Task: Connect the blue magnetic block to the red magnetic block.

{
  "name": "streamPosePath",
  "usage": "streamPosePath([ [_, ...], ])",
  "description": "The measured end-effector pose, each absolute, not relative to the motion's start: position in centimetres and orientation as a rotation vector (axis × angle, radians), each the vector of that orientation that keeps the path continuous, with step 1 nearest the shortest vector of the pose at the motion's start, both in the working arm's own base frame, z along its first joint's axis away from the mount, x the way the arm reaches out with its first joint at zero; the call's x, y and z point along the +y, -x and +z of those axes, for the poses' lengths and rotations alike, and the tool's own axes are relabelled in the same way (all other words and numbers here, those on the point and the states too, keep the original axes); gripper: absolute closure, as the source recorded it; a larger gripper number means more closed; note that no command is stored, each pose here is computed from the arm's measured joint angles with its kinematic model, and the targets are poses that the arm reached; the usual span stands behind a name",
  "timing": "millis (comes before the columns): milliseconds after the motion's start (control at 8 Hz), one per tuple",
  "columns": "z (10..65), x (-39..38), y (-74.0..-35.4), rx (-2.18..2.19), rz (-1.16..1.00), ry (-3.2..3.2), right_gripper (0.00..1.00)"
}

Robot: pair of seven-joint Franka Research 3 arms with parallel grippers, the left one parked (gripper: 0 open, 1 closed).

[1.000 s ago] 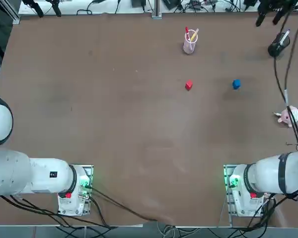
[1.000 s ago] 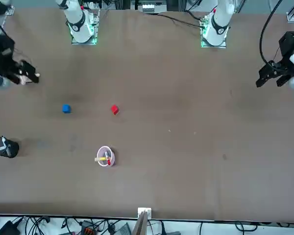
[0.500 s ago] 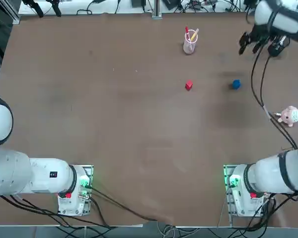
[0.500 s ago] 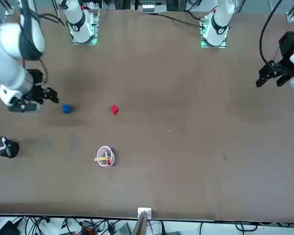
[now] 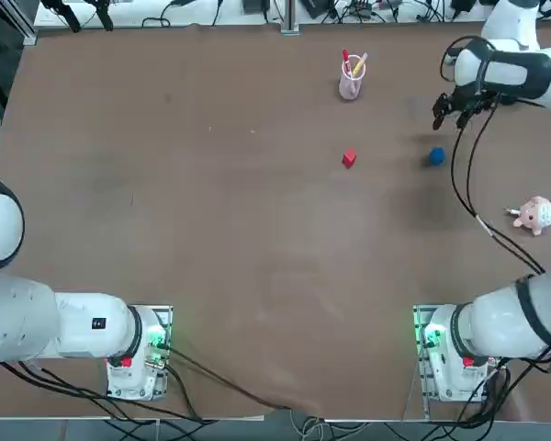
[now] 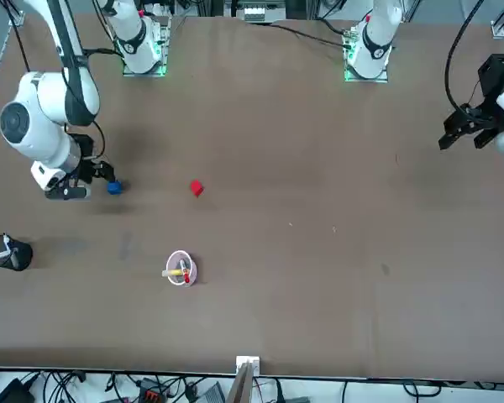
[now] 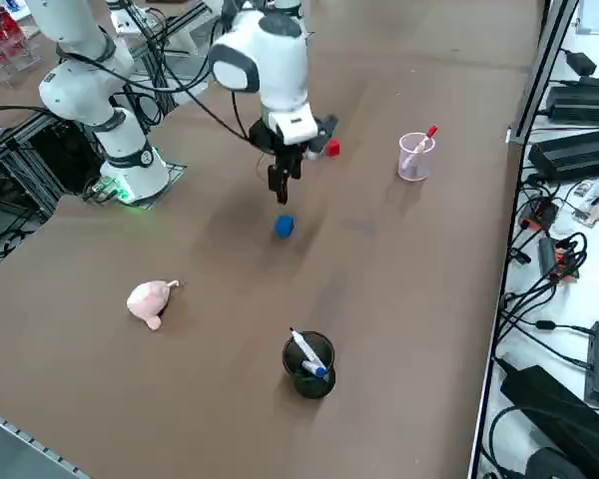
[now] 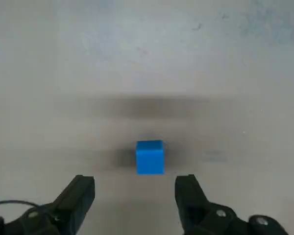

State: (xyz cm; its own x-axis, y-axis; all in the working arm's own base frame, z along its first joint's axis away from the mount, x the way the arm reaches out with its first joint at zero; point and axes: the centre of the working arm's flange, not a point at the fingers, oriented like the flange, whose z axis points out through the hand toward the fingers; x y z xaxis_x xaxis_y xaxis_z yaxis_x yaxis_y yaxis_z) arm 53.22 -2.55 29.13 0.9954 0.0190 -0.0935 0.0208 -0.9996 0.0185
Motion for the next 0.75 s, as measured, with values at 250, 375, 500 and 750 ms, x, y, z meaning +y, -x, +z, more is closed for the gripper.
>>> streamPosePath([
  [250, 26.5, -3.2, -53.3, 0.014, -0.17, -3.115, 0.01],
  [375, 25.5, -3.3, -53.3, 0.012, -0.18, -3.113, 0.02],
  [500, 24.5, -3.3, -53.3, 0.012, -0.189, -3.112, 0.03],
  [750, 22.3, -3.4, -53.3, 0.014, -0.206, -3.108, 0.07],
])
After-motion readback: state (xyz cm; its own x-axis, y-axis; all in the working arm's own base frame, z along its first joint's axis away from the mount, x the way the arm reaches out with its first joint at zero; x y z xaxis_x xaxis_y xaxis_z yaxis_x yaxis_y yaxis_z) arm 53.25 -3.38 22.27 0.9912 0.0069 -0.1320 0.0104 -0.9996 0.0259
